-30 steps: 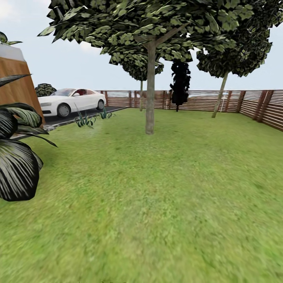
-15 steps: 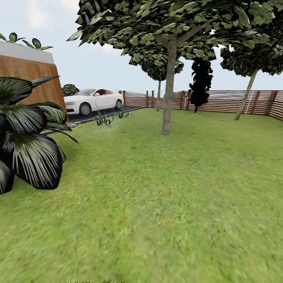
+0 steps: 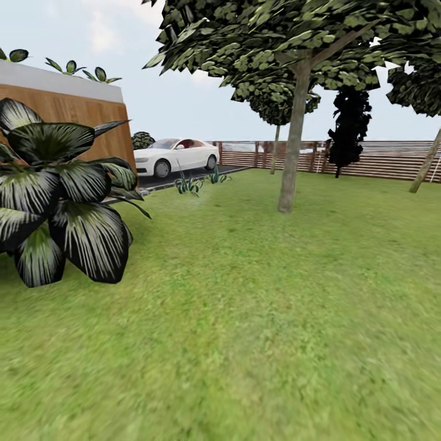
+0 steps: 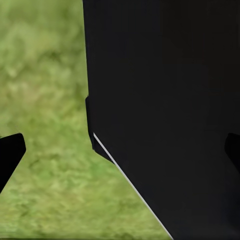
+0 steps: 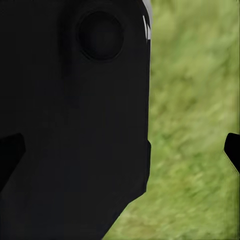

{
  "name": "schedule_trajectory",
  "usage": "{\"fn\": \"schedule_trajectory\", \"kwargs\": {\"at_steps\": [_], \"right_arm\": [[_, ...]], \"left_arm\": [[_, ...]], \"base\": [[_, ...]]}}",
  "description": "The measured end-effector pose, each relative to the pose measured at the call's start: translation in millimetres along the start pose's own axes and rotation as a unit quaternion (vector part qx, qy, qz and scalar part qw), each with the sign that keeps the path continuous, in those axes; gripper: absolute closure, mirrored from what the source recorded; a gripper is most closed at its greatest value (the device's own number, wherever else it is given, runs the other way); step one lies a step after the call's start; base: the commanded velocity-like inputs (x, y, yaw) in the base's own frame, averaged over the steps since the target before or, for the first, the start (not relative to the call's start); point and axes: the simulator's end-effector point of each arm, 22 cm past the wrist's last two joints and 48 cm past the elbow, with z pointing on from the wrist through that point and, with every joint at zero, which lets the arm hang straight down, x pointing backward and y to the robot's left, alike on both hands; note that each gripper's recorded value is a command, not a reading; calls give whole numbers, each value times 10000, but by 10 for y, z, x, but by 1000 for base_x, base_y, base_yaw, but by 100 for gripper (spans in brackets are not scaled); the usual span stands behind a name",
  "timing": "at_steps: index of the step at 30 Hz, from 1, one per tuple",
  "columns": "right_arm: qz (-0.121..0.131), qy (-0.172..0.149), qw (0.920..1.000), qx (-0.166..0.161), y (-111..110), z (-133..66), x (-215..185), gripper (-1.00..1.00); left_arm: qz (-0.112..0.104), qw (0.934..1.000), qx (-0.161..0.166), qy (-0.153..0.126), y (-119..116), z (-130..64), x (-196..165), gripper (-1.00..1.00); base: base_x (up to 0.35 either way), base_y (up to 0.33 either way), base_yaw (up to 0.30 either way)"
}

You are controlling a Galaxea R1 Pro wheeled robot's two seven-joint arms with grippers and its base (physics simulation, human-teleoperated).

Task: Take the three Easter eggs out of the wicker basket on the lawn in the garden, then place them on the lawn next to a single tree (choose any tree) so that all three eggs are next to the same tree and none are left in the basket.

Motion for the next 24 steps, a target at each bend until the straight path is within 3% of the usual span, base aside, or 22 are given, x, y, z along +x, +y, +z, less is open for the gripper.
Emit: {"fn": "schedule_trajectory", "kwargs": {"at_steps": [24], "right_arm": [[-4,3,10000,-5,8,0,2,-100]], "left_arm": [[0,10000,1,1,-2,0,0,-100]], "base": [[0,0,290]]}}
